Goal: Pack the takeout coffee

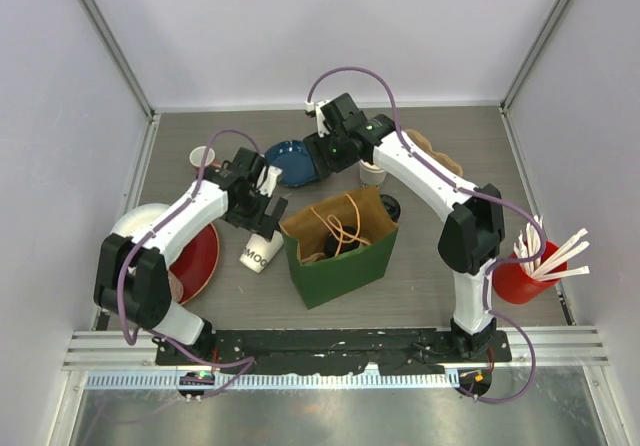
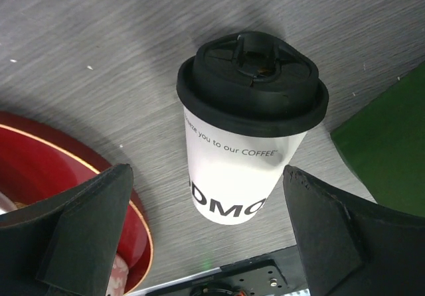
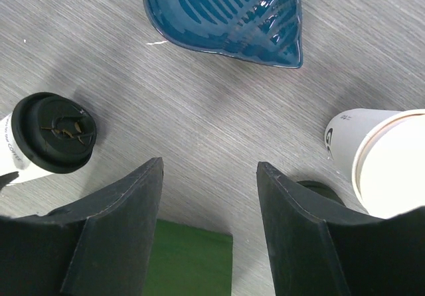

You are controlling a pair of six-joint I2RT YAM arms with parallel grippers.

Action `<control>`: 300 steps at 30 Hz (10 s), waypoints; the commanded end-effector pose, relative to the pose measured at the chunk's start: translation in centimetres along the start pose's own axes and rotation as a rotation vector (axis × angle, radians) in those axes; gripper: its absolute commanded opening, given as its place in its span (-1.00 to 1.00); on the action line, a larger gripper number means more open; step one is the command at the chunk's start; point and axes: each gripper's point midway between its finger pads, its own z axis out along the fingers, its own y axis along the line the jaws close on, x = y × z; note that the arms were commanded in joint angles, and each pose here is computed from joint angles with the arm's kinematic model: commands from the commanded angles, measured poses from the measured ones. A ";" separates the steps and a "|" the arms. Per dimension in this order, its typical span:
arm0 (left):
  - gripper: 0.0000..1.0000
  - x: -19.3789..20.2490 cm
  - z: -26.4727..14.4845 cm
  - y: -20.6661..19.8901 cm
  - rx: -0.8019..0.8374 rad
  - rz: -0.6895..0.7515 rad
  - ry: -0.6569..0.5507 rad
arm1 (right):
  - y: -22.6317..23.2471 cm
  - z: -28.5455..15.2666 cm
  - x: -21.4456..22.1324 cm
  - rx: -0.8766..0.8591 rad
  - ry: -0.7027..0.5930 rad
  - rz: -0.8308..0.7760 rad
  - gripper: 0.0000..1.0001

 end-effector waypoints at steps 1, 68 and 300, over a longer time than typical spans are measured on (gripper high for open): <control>1.00 -0.4 0.9 -1.4 0.040 -0.048 -0.062 | -0.4 -3.6 -3.6 0.013 -0.149 -0.008 0.27; 0.07 4.8 2.4 -1.5 0.103 0.178 0.146 | -0.3 -6.7 -4.2 0.005 -0.228 -0.046 0.27; -1.00 -4.9 -17.0 -14.2 0.540 0.445 -0.348 | 7.3 -22.9 3.3 -0.069 -0.105 -0.085 -0.98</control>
